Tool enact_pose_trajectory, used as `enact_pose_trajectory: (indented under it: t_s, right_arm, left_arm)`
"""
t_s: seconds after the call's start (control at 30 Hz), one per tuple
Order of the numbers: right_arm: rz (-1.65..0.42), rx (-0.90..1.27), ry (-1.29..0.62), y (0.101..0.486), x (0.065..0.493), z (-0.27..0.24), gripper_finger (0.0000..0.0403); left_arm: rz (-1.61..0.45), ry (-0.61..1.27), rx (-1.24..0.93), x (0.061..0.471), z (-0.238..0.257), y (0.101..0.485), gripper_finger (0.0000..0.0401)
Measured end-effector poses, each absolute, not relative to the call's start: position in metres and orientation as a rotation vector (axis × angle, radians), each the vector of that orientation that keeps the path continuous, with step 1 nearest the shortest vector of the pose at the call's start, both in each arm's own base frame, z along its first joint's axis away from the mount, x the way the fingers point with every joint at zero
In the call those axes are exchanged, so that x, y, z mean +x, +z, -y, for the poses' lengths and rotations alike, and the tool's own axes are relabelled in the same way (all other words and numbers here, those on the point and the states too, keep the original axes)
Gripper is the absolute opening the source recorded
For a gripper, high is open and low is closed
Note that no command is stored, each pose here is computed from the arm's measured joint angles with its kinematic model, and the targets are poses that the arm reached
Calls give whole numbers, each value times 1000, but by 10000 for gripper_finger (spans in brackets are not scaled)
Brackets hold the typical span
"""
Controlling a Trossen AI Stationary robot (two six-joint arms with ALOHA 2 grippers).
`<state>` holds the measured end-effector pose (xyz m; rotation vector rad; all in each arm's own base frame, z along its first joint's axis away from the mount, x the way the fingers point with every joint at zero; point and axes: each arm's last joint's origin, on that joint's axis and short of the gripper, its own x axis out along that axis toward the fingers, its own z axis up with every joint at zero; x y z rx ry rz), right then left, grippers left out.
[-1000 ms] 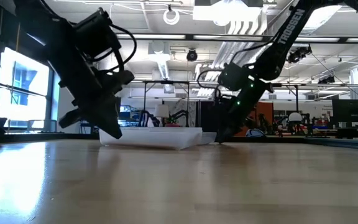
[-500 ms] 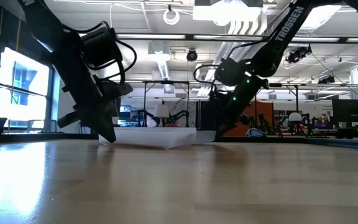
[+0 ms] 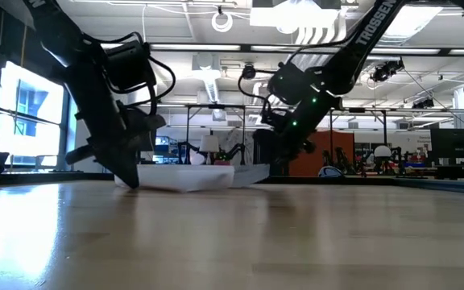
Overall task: Pick & place school supplies into a supply box
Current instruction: Close the supply box
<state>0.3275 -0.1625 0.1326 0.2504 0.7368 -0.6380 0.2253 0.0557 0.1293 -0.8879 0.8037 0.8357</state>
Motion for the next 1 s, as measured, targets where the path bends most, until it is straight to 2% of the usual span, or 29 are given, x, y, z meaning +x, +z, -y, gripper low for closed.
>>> enact_pose_trajectory:
  t_s: [0.23,0.47,0.6,0.8,1.0]
  right_arm:
    - [-711,218,-675,135,336,147,0]
    - [-682,140,-724,145,342,126,0]
    - [-621,93,-722,165,345,112,0]
    - [-514,92,-637,195,348,85,0]
    - [-433,140,-496,203,358,50,1]
  left_arm:
    - [-811,856,-861,224,-56,129,38]
    - [-810,857,-841,224,-56,129,14]
    - [-807,864,-836,224,-57,129,28]
    - [-801,875,-829,224,-57,128,54]
    - [-766,908,-805,225,-59,129,31]
